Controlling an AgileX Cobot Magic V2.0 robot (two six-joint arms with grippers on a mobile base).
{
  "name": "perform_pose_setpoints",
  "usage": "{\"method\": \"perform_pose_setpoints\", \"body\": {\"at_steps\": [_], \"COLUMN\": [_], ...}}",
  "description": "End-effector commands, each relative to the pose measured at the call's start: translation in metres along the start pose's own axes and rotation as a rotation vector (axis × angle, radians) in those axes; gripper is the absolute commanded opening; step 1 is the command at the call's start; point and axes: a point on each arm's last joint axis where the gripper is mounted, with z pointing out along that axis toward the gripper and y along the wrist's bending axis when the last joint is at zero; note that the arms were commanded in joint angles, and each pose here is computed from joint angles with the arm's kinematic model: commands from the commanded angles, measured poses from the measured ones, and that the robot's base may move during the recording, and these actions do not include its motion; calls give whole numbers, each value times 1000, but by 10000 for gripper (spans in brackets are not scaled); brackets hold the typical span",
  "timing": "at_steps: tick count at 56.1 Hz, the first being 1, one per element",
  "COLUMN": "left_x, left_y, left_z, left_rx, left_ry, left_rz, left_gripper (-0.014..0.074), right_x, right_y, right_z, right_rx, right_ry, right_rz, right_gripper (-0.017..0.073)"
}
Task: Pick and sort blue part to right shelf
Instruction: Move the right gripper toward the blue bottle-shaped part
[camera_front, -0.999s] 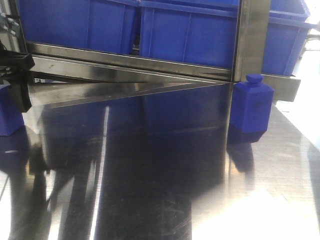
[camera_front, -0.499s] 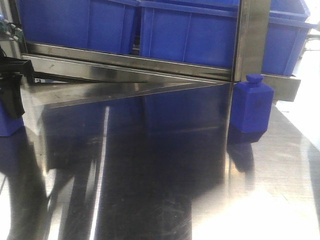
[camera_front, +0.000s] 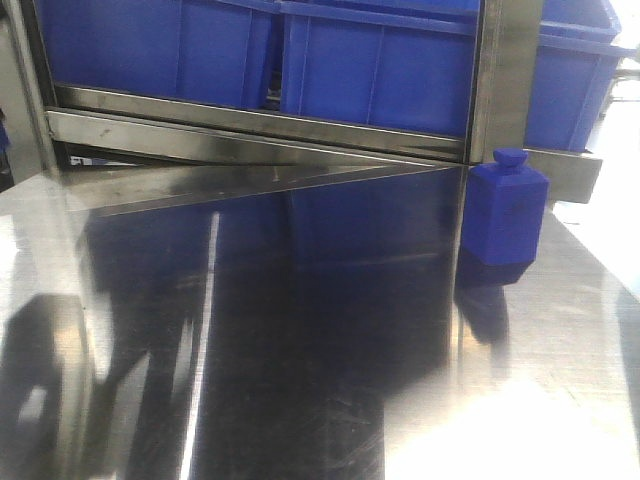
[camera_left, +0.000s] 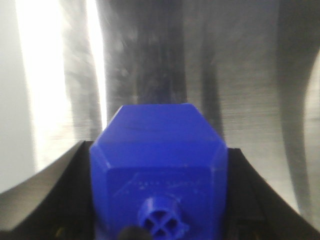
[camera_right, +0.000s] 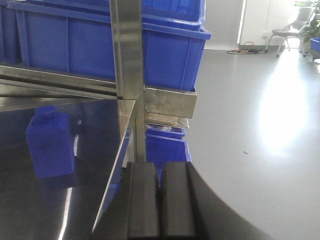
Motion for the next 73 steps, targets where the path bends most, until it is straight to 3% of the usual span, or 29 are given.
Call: {"method": "perform_pose_setpoints", "body": {"at_steps": [1,8,18,27,34,43,48,53,63,67,73], "left_x": [10,42,89,127,142,148,149,149,147,147,147], "left_y": [0,-1,-2,-2,-2,-2,-2,-2,-3,-3,-3], "left_z": [-40,-60,-87,-101,-96,-93,-96,-99,-101,-101,-101], "left_rx": [-7,-13,-24,-29,-30,-30,-27,-26,-20,-20,-20], "left_ry": [-162,-257,-494,-683,-708,-709,-733,-761,-792,-795,-795], "left_rz": [14,20,24,26,26,25,23,22,16,15,15], "left_gripper": [332,333,333,333,332,332,332,332,332,332,332], "right_x": [-14,-27,-72,-120,-154,-191,-204,-214,-217,-215,-208], "right_y": [-1,-1,3,9,15,30,41,50,60,64,74], "right_z": [-2,-4,-14,-9,7,38,65,87,132,150,173], "right_rx": [13,9,-16,-49,-101,-219,-279,-320,-347,-357,-418], "right_ry": [-132,-178,-238,-127,-29,157,314,448,654,701,754], "right_rz": [11,85,92,84,62,-13,-30,-48,-67,-59,-72], "right_gripper": [45,45,45,45,45,66,160,309,568,622,619]}}
